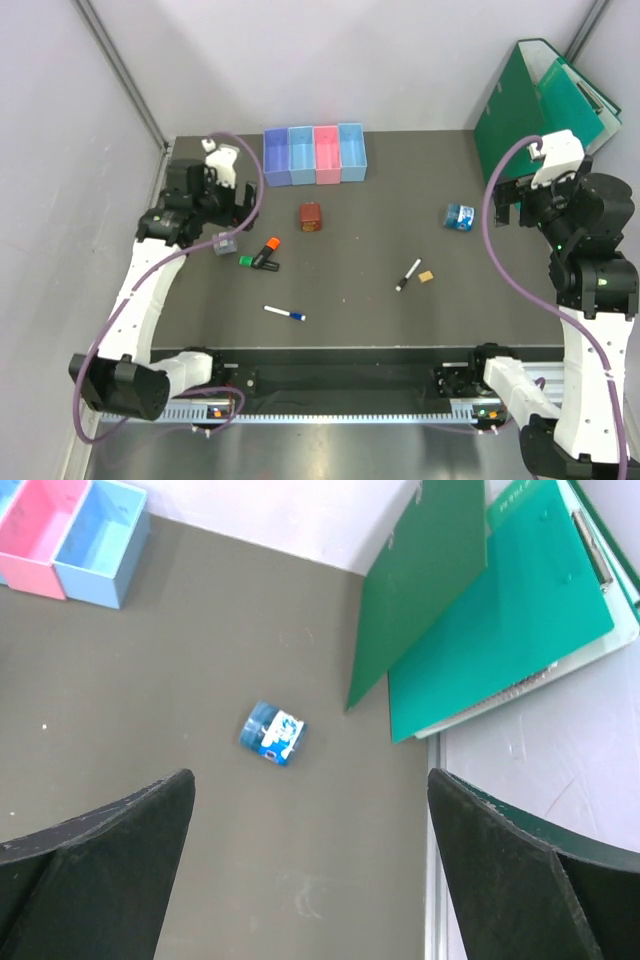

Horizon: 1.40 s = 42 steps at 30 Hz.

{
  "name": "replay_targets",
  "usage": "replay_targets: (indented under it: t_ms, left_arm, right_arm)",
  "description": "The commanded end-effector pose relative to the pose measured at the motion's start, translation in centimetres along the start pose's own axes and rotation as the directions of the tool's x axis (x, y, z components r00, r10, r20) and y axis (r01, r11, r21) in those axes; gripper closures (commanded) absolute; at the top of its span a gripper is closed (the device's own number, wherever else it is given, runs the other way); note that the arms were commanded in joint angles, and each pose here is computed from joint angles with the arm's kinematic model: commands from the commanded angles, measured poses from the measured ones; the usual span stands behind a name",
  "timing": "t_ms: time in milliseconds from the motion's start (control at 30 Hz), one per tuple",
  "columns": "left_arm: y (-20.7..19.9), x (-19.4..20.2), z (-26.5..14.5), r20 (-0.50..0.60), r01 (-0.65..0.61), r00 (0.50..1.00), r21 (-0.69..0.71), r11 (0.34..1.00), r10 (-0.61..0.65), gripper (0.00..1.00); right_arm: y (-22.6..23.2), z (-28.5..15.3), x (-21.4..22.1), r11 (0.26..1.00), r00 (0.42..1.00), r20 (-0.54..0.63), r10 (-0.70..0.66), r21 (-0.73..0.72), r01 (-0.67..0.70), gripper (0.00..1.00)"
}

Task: Sort the stationery into containers
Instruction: Pick up the stationery from the center of the board.

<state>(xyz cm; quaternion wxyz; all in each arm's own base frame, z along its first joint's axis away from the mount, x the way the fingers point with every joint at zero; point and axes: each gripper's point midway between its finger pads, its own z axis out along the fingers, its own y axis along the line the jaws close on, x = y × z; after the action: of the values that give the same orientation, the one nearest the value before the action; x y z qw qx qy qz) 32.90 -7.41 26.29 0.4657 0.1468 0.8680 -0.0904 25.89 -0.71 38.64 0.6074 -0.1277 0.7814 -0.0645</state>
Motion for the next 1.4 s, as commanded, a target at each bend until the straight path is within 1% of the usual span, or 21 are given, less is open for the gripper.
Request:
replay_targets:
  t_ms: [0,100,200,400,533,567,600,633,667,733,767,833,867,933,1033,1067,1133,1167,1233,1267,1367]
  left_arm:
    - [-1.8,1.9,3.2,-0.045,0.007,0.999,0.013,1.0,-0.007,0.01]
    - [-2.7,3.3,5.5,-0.097,-0.033,0.995,0.008,0.999,0.033,0.01]
    - [-4.5,4.0,7.0,-0.104,-0.1,0.989,0.031,0.994,0.103,0.01]
    - [-6.6,4.5,9.9,-0.125,-0.131,0.982,0.097,0.987,0.143,0.01]
    - [-7.6,3.9,12.0,-0.09,-0.177,0.978,0.144,0.974,0.191,0.01]
    - [-7.8,3.3,12.5,-0.068,-0.211,0.972,0.161,0.964,0.224,0.01]
    - [-8.0,3.8,13.3,-0.084,-0.226,0.966,0.182,0.957,0.245,0.01]
    - [-8.7,3.8,13.6,-0.074,-0.243,0.961,0.224,0.944,0.265,0.01]
    - [-8.7,3.2,14.0,-0.043,-0.298,0.948,0.237,0.925,0.316,0.01]
    - [-8.9,3.1,15.0,-0.021,-0.345,0.932,0.255,0.903,0.362,0.01]
    - [-9.0,2.6,15.3,0.004,-0.391,0.915,0.263,0.882,0.404,0.01]
    - [-9.2,2.9,16.1,0.005,-0.42,0.9,0.286,0.861,0.437,0.01]
    - [-9.4,2.3,16.2,0.029,-0.448,0.887,0.302,0.841,0.462,0.01]
    - [-9.7,2.7,16.8,0.033,-0.474,0.871,0.325,0.819,0.491,0.01]
    - [-9.9,3.3,17.6,0.048,-0.535,0.83,0.346,0.77,0.555,0.01]
    - [-9.9,3.4,17.8,0.066,-0.576,0.801,0.356,0.736,0.595,0.01]
    - [-10.0,4.0,18.4,0.086,-0.625,0.76,0.368,0.688,0.644,0.01]
    - [-9.8,4.2,18.7,0.105,-0.674,0.714,0.368,0.64,0.692,0.01]
    - [-9.5,4.9,19.4,0.111,-0.712,0.67,0.375,0.594,0.734,0.01]
    - [-9.3,4.8,19.7,0.13,-0.751,0.625,0.367,0.549,0.769,0.01]
    - [-8.7,4.8,20.9,0.121,-0.782,0.586,0.345,0.52,0.801,0.01]
  right_arm:
    - [-0.8,0.7,0.1,0.999,1.0,0.009,0.006,0.048,-0.007,0.0]
    - [-0.8,1.2,1.1,0.999,1.0,-0.023,0.001,0.05,0.001,0.0]
    - [-0.9,1.5,1.9,0.999,0.999,-0.048,-0.014,0.051,0.016,0.01]
    - [-1.2,2.1,2.5,0.997,0.996,-0.08,-0.025,0.066,0.031,0.0]
    - [-1.0,2.4,3.3,0.998,0.995,-0.099,-0.029,0.06,0.035,0.01]
    - [-1.0,2.5,3.5,0.998,0.994,-0.106,-0.027,0.06,0.034,0.0]
    - [-1.0,2.5,3.7,0.997,0.994,-0.109,-0.028,0.064,0.035,0.0]
    - [-1.0,2.5,3.7,0.997,0.993,-0.112,-0.029,0.063,0.036,0.0]
    - [-1.0,2.5,3.8,0.997,0.993,-0.113,-0.029,0.062,0.037,0.0]
    - [-0.9,2.7,4.1,0.998,0.992,-0.125,-0.033,0.058,0.041,0.0]
    - [-0.9,2.8,4.2,0.997,0.991,-0.129,-0.036,0.056,0.043,0.0]
    - [-0.9,2.9,4.3,0.998,0.99,-0.136,-0.04,0.051,0.047,0.0]
    - [-0.9,3.0,4.5,0.997,0.989,-0.144,-0.043,0.05,0.05,0.0]
    - [-0.9,3.1,4.5,0.997,0.989,-0.143,-0.044,0.05,0.052,0.0]
    - [-0.9,3.2,4.7,0.998,0.988,-0.148,-0.042,0.048,0.05,0.0]
    - [-0.8,3.3,4.9,0.998,0.987,-0.153,-0.043,0.045,0.05,0.0]
    - [-0.7,3.4,5.1,0.998,0.986,-0.159,-0.041,0.041,0.048,0.0]
    - [-0.7,3.6,5.2,0.998,0.986,-0.163,-0.039,0.042,0.046,0.0]
    - [-0.7,3.6,5.2,0.998,0.986,-0.163,-0.039,0.042,0.046,0.0]
    - [-0.7,3.7,5.2,0.998,0.985,-0.166,-0.04,0.04,0.048,0.0]
    - [-0.6,3.8,5.4,0.998,0.984,-0.173,-0.04,0.036,0.047,0.0]
